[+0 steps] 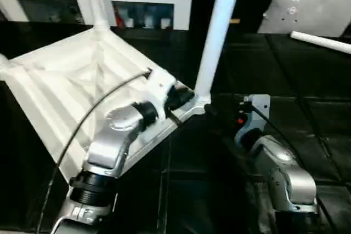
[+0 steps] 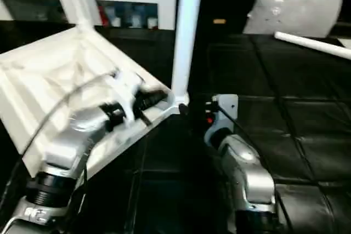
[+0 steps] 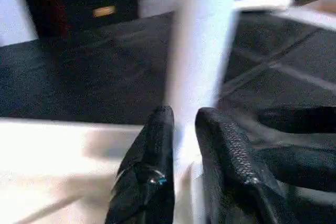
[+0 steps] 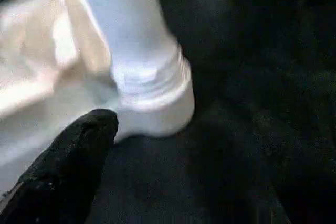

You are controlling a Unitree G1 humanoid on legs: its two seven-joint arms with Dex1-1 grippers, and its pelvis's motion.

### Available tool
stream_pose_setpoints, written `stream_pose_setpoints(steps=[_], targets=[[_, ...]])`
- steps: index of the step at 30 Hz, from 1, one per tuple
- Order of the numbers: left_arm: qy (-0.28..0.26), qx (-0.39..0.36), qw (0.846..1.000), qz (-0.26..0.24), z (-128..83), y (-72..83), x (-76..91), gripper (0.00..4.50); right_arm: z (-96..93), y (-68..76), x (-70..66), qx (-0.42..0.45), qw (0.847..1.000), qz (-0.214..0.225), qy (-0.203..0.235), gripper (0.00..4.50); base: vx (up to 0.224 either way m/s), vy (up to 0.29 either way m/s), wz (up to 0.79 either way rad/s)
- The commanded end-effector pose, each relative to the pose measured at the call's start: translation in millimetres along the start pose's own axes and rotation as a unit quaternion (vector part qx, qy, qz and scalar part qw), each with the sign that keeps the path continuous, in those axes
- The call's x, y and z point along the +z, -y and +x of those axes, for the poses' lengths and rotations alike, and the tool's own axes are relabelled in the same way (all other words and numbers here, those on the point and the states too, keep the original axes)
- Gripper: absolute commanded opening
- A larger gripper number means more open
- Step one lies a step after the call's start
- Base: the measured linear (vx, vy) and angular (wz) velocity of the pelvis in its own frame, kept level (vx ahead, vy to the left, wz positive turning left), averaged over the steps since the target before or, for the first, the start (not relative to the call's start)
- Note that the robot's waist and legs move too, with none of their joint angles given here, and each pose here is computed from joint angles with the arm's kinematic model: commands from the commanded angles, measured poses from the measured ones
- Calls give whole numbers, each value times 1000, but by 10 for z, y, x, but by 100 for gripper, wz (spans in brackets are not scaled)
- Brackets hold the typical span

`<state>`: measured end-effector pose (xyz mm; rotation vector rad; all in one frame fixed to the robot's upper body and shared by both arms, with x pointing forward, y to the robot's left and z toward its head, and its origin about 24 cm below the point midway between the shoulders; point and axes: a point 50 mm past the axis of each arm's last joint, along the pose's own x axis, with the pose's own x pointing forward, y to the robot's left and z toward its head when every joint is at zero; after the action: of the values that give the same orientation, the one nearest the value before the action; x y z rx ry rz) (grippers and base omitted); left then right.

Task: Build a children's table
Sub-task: Rotate leg to tighten, then rotate table base

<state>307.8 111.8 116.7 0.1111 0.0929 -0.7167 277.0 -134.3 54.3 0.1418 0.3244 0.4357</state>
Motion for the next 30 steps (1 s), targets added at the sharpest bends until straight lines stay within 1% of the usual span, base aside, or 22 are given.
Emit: stream_pose_setpoints(steps=[1, 2, 3, 4, 5, 7, 8, 11, 12, 13, 14, 16, 21, 22, 25, 27, 29, 30], targets=[[-35, 54, 997, 36, -213, -201, -14, 90, 16, -125, -102, 39, 998, -24, -42, 450, 0, 0, 0], [-50, 68, 995, 53, -290, -253, -28, 64, 11, -160, -126, 50, 997, -31, -52, 450, 0, 0, 0], [-100, 102, 985, 99, -505, -385, -72, 54, 22, -233, -145, 69, 995, -28, -60, 450, 0, 0, 0], [-125, 122, 978, 116, -630, -448, -90, 54, 32, -270, -153, 77, 995, -28, -64, 450, 0, 0, 0], [-136, 130, 975, 122, -683, -473, -96, 53, 37, -285, -157, 80, 994, -28, -66, 450, 0, 0, 0], [-167, 162, 963, 136, -867, -555, -110, 48, 62, -331, -171, 90, 993, -31, -72, 450, 0, 0, 0], [-199, 190, 951, 141, -1046, -621, -140, 15, 108, -365, -185, 92, 992, -31, -78, 450, 0, 0, 0], [-267, 228, 920, 172, -1330, -687, -247, 15, 170, -422, -225, 98, 990, -38, -93, 450, 0, 0, 0], [-270, 229, 919, 172, -1338, -688, -253, 9, 173, -424, -226, 98, 990, -39, -93, 450, 0, 0, 0], [-286, 236, 912, 177, -1394, -696, -292, 4, 191, -438, -235, 101, 989, -42, -97, 450, 0, 0, 0], [-309, 244, 901, 184, -1463, -692, -347, 4, 224, -456, -234, 102, 989, -44, -99, 450, 0, 0, 0], [-322, 246, 894, 189, -1495, -679, -362, 4, 238, -462, -228, 101, 989, -42, -99, 450, 0, 0, 0], [-355, 267, 872, 207, -1576, -659, -385, 4, 301, -478, -213, 103, 989, -42, -99, 450, 0, 0, 0], [-356, 268, 871, 208, -1579, -659, -384, 4, 303, -479, -213, 104, 989, -42, -99, 450, 0, 0, 0], [-371, 272, 861, 217, -1615, -664, -378, 4, 349, -501, -229, 108, 988, -45, -102, 450, 0, 0, 0], [-376, 275, 857, 219, -1630, -669, -380, 4, 375, -513, -232, 109, 988, -46, -103, 450, 0, 0, 0], [-387, 277, 850, 227, -1657, -674, -381, 4, 429, -529, -212, 108, 988, -47, -99, 450, 0, 0, 0], [-390, 274, 850, 224, -1662, -671, -385, 4, 455, -539, -199, 108, 988, -46, -97, 450, 0, 0, 0]])
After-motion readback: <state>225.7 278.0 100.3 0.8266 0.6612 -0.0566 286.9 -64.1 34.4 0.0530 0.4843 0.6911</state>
